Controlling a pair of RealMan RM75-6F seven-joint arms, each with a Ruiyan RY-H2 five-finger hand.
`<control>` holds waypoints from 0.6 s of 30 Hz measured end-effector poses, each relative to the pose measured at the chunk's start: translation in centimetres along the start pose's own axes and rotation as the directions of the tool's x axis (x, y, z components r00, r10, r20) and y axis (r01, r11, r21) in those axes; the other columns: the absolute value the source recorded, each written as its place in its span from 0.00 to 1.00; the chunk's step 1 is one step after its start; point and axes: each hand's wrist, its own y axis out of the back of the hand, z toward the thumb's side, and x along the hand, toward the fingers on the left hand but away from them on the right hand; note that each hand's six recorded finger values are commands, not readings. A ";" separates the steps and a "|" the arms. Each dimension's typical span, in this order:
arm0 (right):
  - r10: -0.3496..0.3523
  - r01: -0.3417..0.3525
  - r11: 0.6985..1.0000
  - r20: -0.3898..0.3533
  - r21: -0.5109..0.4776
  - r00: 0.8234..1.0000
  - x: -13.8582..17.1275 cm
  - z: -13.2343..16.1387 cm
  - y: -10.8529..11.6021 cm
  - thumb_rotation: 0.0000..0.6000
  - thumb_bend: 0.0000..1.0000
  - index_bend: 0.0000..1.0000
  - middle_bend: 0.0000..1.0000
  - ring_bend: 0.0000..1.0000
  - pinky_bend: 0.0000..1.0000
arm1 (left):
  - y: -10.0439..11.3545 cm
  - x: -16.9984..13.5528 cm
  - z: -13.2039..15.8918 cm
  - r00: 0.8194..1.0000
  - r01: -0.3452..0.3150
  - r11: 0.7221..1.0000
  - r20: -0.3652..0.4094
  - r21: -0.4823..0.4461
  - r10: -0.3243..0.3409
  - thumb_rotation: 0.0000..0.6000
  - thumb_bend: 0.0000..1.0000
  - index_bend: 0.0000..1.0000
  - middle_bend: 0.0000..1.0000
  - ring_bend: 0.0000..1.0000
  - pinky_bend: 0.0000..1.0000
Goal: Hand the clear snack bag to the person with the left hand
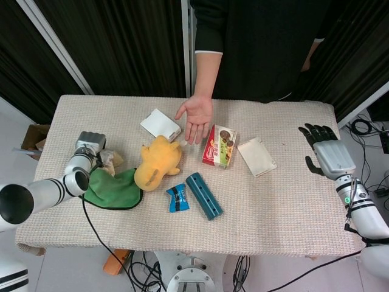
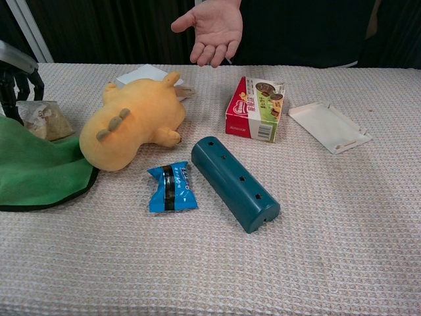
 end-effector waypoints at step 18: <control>0.002 -0.002 1.000 0.008 -0.009 1.000 0.4 -0.7 -0.2 1.00 0.44 0.00 0.00 0.00 0.00 | 1.6 0.1 0.4 0.992 -0.114 0.992 0.043 -0.057 0.117 1.00 0.39 0.71 0.78 0.79 0.69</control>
